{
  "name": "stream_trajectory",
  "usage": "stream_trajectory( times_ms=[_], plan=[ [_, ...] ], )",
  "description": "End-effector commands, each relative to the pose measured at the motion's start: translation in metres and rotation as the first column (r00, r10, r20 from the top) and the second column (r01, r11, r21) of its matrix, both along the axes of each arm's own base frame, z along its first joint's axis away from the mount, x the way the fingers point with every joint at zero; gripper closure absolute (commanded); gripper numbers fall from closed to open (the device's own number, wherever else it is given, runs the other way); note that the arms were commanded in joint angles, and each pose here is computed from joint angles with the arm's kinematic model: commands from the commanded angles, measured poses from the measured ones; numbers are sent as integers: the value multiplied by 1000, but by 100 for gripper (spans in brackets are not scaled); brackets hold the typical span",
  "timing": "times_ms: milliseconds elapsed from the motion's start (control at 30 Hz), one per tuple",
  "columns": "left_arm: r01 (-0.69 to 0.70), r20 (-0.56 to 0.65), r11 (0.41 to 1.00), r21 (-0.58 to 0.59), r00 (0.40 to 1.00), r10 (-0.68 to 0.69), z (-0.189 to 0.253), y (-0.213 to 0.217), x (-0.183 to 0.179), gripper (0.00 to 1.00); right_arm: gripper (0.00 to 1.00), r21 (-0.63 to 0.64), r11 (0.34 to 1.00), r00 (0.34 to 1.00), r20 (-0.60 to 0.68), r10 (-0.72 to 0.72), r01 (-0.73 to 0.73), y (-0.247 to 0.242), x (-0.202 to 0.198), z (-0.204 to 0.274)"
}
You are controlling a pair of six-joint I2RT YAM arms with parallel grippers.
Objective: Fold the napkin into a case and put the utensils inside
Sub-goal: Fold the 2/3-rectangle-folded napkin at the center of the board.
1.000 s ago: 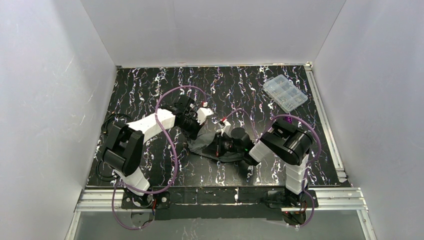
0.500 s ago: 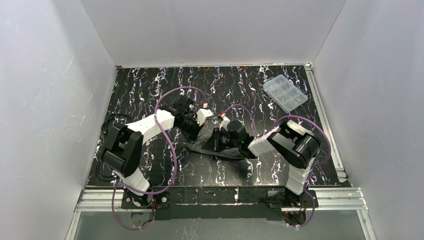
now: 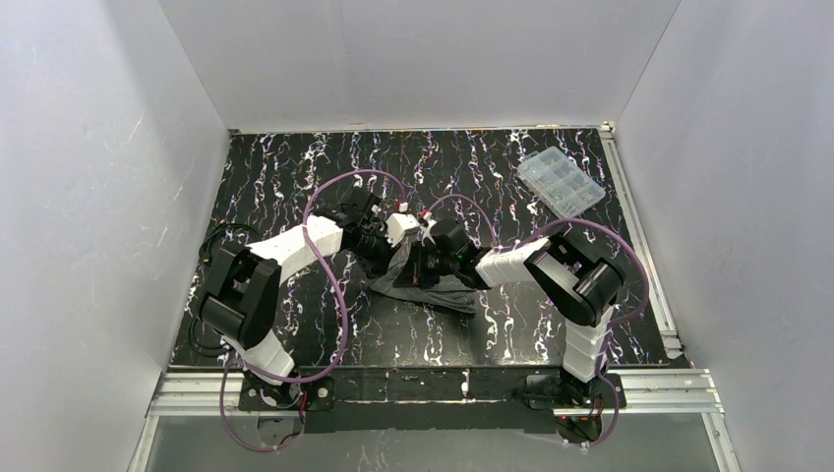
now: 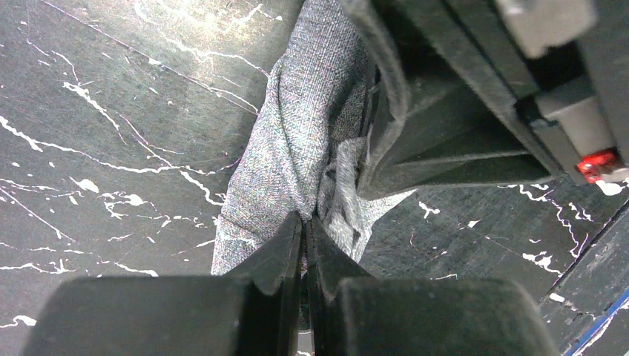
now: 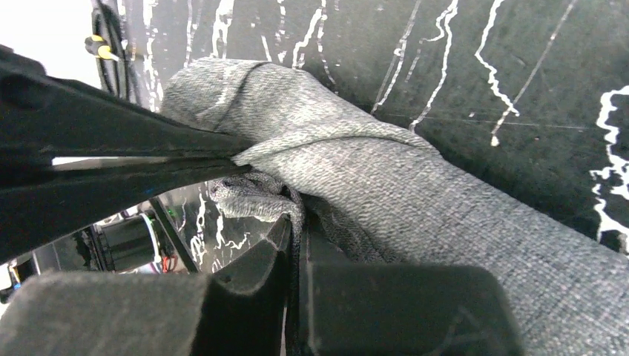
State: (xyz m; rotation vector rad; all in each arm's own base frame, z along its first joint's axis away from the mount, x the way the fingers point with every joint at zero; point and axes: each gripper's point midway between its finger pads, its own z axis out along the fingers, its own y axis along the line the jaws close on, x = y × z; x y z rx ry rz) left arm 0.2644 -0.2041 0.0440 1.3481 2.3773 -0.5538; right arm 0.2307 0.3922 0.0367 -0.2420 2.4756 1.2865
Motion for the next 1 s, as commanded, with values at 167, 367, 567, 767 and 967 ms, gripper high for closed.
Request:
stream_trajectory(
  times_ms=[167,367,567,767,967],
  plan=[
    [14,28,999,-32,1000,-13,23,-3,-1,100,99,-192,981,995,-102,-21,1,-18,1,-36],
    [-3,23,998,-67,1000,4,38,-11,3,100,99,-257,966,993,-113,-19,-10,-23,1,-48],
    [17,-19,993,-115,1000,-19,47,-18,-5,100,99,-284,959,990,-137,-34,-6,-30,-3,-59],
    [55,-80,993,-104,995,-63,22,-9,-30,100,99,-223,975,987,-158,-26,-10,-18,-2,-49],
    [59,-37,995,-80,997,-62,13,-3,-27,100,99,-229,973,984,-173,-31,-9,-16,-1,-50]
  ],
)
